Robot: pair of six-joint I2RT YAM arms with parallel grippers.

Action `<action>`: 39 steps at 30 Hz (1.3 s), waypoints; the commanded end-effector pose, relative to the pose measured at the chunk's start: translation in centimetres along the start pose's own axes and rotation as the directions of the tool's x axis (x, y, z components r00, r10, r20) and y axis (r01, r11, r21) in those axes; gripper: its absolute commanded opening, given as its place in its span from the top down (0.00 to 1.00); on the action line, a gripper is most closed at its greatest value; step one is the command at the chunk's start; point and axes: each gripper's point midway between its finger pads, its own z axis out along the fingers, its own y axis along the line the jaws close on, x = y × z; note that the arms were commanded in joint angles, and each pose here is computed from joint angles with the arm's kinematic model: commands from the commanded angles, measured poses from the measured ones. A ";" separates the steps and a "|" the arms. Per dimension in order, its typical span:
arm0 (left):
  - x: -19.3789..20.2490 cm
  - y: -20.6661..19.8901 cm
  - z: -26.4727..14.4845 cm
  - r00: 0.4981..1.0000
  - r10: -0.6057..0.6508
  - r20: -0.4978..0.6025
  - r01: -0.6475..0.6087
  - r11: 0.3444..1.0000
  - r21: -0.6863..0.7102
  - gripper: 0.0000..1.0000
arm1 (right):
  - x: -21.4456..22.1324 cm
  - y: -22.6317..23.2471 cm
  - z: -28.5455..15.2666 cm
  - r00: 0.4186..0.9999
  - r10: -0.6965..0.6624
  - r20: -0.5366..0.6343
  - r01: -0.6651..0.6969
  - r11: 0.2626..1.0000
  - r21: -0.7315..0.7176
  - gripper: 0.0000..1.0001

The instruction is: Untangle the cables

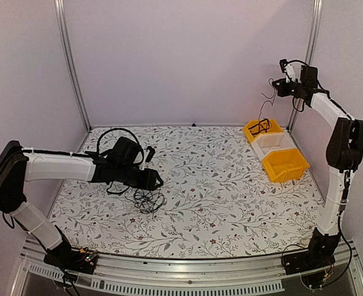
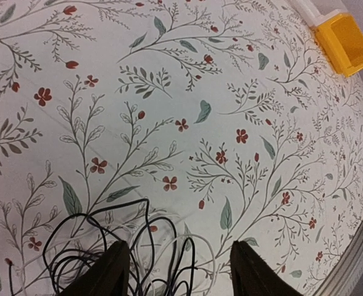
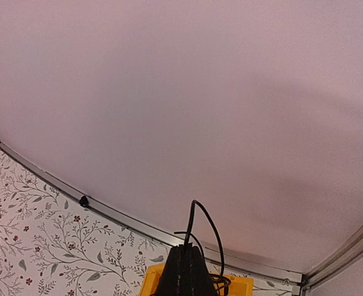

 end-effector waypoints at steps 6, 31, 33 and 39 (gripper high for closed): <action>0.9 -0.1 -0.9 1.000 -0.003 0.004 0.003 1.000 -0.013 0.41 | 10.7 -1.4 0.1 0.958 0.177 -0.224 -0.142 0.977 0.161 1.00; 2.9 -0.5 -2.2 0.998 -0.060 -0.021 0.059 0.997 -0.054 0.42 | 17.3 -1.3 5.5 0.902 0.335 -0.272 -0.295 0.939 0.179 1.00; 3.1 -0.6 -2.3 0.998 -0.064 -0.025 0.062 0.996 -0.059 0.41 | 18.0 -0.9 6.0 0.897 0.344 -0.279 -0.306 0.937 0.171 1.00; 3.6 -0.8 -2.7 0.997 -0.078 -0.027 0.076 0.994 -0.075 0.41 | 19.6 -0.3 7.1 0.886 0.357 -0.297 -0.315 0.932 0.179 1.00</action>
